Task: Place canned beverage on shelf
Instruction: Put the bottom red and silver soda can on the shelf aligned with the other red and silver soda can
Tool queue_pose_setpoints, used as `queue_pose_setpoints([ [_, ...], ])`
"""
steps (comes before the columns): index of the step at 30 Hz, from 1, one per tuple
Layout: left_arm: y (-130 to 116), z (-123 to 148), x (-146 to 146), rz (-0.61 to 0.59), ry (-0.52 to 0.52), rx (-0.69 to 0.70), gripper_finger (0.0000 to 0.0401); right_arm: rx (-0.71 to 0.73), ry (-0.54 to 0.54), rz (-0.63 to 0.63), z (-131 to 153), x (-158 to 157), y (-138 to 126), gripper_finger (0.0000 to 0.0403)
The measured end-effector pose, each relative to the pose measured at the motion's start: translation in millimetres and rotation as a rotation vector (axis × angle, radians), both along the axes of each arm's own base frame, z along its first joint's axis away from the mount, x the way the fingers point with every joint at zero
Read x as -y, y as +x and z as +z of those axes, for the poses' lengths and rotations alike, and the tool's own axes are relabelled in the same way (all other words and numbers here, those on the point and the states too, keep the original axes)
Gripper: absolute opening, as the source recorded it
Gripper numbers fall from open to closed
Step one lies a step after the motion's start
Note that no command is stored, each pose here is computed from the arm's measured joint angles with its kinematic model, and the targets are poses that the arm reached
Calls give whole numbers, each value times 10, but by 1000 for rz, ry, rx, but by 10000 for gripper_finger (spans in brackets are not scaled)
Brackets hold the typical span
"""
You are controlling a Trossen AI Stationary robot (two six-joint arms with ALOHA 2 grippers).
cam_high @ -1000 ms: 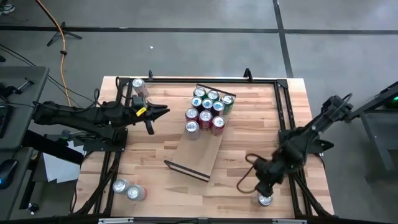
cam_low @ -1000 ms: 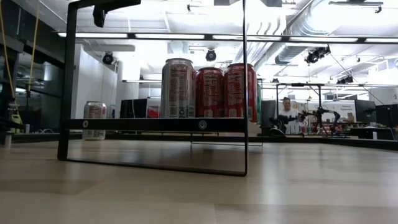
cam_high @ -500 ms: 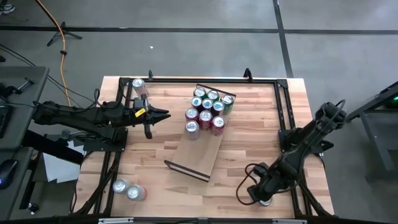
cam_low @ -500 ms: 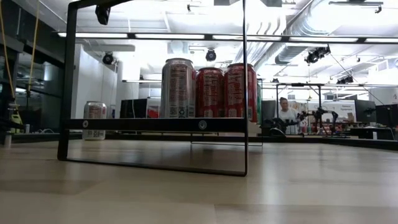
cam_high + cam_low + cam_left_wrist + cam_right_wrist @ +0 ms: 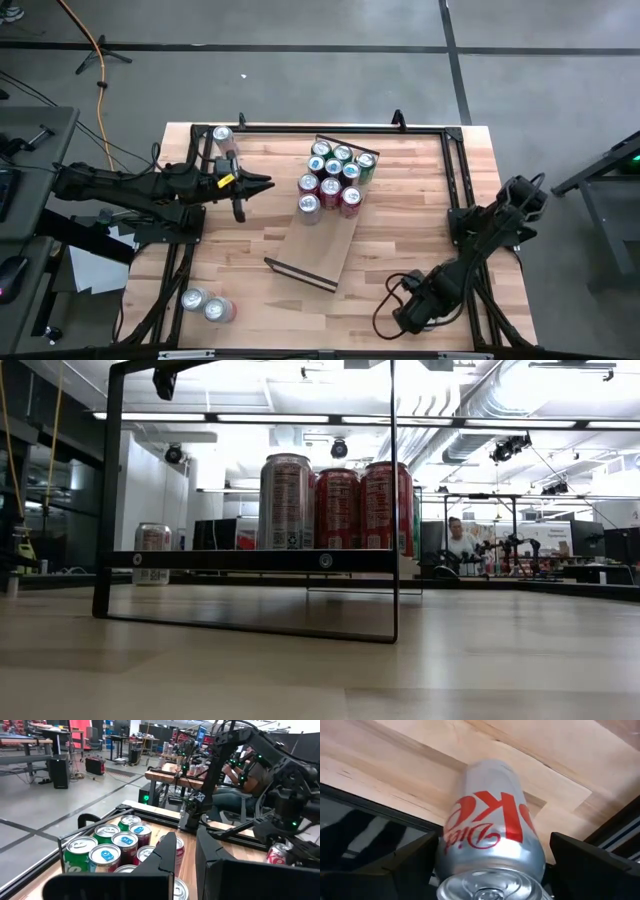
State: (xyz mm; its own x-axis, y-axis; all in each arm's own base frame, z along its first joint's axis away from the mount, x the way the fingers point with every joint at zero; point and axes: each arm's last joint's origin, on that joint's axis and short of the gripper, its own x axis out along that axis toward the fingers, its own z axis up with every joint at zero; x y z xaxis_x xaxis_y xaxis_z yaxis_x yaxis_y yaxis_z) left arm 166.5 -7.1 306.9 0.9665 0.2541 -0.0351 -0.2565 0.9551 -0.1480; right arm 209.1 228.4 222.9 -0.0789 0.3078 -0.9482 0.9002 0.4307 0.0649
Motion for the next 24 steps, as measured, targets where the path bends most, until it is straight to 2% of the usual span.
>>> queue_pose_setpoints([
  [3, -2, 0, -8, 27, 1, 0, 0, -15, 15, 38, -21, -16, -4, 361],
  [5, -5, 1, -15, 56, 5, 0, 0, -20, 27, 57, -19, -18, -8, 334],
  [7, -7, 1, -22, 80, 11, -1, 0, -19, 19, 84, 29, -16, -9, 291],
  [9, -8, 1, -26, 95, 11, -1, 0, -3, 13, 119, 144, -22, 7, 281],
  [13, -8, 1, -26, 97, 12, -1, 0, 74, -15, 211, 557, 17, 88, 281],
  [18, -8, 2, -24, 86, 51, -13, 6, 274, -146, 297, 1208, 255, 230, 281],
  [21, -3, 11, 1, 29, 50, -2, 30, 386, -246, 317, 1484, 466, 331, 281],
  [24, 0, 48, 63, -70, 9, 46, 71, 431, -324, 357, 1587, 659, 445, 281],
])
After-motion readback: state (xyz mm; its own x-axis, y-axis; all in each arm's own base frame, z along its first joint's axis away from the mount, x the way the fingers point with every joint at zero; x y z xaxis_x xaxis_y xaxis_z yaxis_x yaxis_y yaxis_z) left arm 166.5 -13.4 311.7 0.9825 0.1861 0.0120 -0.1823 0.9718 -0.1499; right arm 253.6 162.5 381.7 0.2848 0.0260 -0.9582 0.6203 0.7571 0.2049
